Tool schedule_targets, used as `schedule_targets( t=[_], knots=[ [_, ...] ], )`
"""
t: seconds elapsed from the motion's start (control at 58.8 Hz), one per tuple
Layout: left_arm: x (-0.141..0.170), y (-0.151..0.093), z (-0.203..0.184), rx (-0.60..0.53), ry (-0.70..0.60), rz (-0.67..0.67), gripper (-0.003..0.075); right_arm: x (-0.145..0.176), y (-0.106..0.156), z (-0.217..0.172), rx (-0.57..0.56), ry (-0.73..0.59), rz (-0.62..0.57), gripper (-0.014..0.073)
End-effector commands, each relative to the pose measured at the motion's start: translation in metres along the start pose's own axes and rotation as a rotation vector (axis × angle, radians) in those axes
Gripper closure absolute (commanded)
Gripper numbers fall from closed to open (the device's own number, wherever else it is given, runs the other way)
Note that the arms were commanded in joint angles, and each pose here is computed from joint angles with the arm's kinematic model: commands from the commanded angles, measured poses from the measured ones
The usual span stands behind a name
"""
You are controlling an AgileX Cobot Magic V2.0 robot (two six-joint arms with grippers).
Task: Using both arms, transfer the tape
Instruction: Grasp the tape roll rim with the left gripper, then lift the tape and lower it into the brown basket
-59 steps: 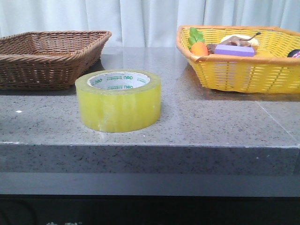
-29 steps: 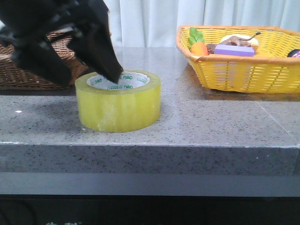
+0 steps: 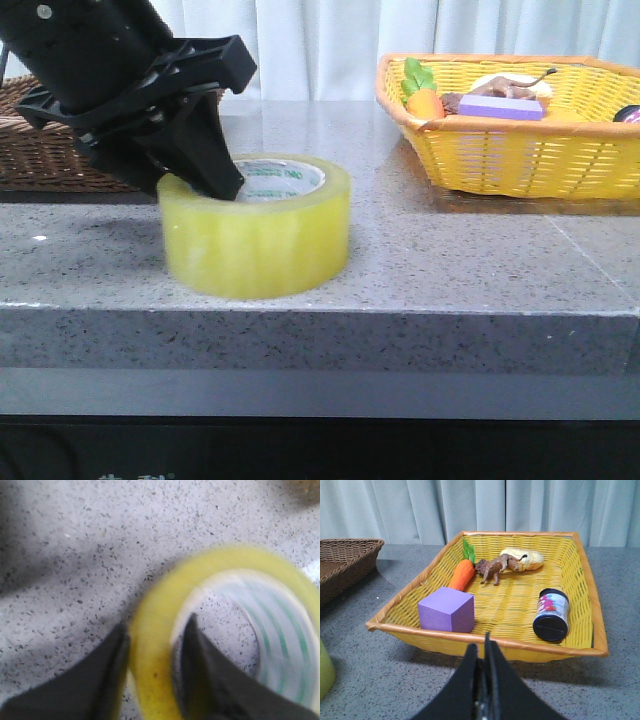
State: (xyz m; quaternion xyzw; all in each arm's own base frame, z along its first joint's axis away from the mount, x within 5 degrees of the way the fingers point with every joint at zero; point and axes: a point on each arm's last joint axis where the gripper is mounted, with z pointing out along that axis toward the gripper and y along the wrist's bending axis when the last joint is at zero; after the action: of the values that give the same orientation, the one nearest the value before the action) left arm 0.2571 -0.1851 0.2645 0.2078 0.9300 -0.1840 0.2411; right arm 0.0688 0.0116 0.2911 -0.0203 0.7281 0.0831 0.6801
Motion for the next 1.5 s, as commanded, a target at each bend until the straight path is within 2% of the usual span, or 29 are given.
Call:
schedule_targets(
  t=[0.0, 0.136, 0.357, 0.51, 0.612, 0.85, 1.122, 1.309, 1.479],
  knots=[
    [-0.013, -0.008, -0.017, 0.024, -0.088, -0.001, 0.0608, -0.015, 0.000, -0.001, 0.008, -0.104, 0.000, 0.0684],
    [-0.027, -0.013, -0.039, 0.018, -0.126, 0.051, 0.0608, -0.015, 0.000, -0.001, 0.008, -0.104, 0.000, 0.0684],
    [-0.065, -0.030, -0.111, 0.021, -0.348, 0.133, 0.0608, -0.016, 0.000, -0.001, 0.008, -0.105, 0.000, 0.0684],
    [-0.086, -0.027, -0.144, -0.059, -0.473, 0.195, 0.0608, -0.016, 0.000, -0.001, 0.008, -0.105, 0.000, 0.0684],
    [-0.093, -0.009, -0.151, -0.104, -0.513, 0.154, 0.0608, -0.016, 0.000, -0.001, 0.008, -0.105, 0.000, 0.0684],
    [-0.103, 0.073, -0.146, -0.284, -0.509, -0.020, 0.0608, -0.016, 0.000, -0.001, 0.008, -0.105, 0.000, 0.0684],
    [-0.104, 0.153, -0.112, -0.404, -0.439, -0.169, 0.0608, -0.016, 0.000, -0.001, 0.008, -0.105, 0.000, 0.0684],
    [-0.103, 0.171, -0.082, -0.404, -0.365, -0.197, 0.0575, -0.016, 0.000, -0.001, 0.008, -0.105, 0.000, 0.0684],
    [-0.102, 0.173, -0.079, -0.404, -0.356, -0.199, 0.0418, -0.016, 0.000, -0.001, 0.008, -0.105, 0.000, 0.0684]
  ],
)
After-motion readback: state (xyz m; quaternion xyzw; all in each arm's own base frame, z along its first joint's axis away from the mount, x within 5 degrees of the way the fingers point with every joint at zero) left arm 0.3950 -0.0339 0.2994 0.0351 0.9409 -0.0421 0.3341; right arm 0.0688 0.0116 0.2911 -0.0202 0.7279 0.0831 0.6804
